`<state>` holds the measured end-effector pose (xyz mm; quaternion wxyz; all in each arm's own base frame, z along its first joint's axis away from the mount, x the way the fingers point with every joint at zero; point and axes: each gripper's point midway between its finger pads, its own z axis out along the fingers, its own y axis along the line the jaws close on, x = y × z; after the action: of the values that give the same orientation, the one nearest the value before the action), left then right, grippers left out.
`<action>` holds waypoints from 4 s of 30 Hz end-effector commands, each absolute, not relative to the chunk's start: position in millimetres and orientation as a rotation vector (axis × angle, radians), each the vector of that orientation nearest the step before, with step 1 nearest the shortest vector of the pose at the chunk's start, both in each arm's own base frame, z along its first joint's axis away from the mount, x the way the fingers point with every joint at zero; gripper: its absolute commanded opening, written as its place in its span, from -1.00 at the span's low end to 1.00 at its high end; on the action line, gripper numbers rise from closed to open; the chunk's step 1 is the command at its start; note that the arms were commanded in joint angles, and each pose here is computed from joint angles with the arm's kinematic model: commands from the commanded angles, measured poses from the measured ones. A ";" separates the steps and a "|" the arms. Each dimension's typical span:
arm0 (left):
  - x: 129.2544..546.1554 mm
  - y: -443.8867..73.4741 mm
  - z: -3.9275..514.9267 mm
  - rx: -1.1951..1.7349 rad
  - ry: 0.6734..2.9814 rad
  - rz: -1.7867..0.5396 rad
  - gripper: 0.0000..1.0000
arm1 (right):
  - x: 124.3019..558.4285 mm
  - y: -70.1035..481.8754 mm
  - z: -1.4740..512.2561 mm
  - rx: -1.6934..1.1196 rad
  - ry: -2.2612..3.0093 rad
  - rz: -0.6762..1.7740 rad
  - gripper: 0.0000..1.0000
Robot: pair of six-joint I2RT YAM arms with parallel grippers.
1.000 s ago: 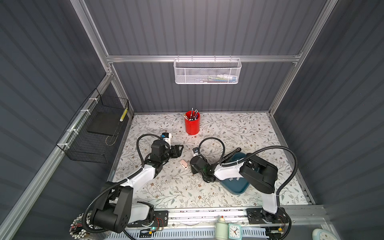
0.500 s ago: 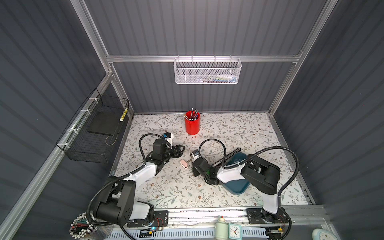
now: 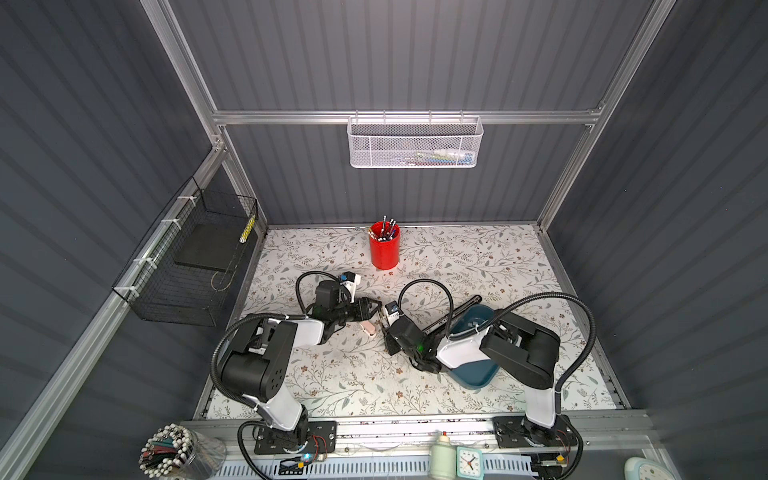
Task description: Load the staples into the stapler
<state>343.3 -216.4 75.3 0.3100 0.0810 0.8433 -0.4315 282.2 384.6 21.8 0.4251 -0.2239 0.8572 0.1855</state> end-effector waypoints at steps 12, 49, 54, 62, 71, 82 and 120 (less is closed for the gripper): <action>285.2 -261.4 81.5 0.475 2.130 -1.290 -0.18 | 265.4 380.8 -11.0 -0.614 2.238 0.487 -0.67; 294.6 -245.7 54.9 0.411 2.259 -1.073 -0.69 | 268.3 367.8 75.5 -0.524 2.068 0.596 -0.55; 294.1 -244.4 50.0 0.413 2.272 -1.061 -0.74 | 273.8 372.4 81.7 -0.515 2.063 0.599 -0.56; 295.0 -242.4 50.1 0.408 2.276 -1.041 -0.74 | 275.6 373.4 48.5 -0.513 2.159 0.549 -0.61; 294.6 -243.8 49.5 0.417 2.274 -1.048 -0.73 | 270.0 360.7 18.2 -0.478 2.254 0.499 -0.63; 298.1 -243.2 48.0 0.418 2.292 -1.012 -0.71 | 254.9 340.8 -33.9 -0.481 2.381 0.397 -0.69; 260.0 -306.5 163.9 1.094 1.832 -0.851 0.75 | 337.4 162.0 167.9 0.223 2.328 0.197 0.24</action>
<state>292.8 -282.8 169.1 0.4185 0.3371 0.7666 -0.3515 352.0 203.7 182.4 0.4226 0.0571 0.8970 0.1164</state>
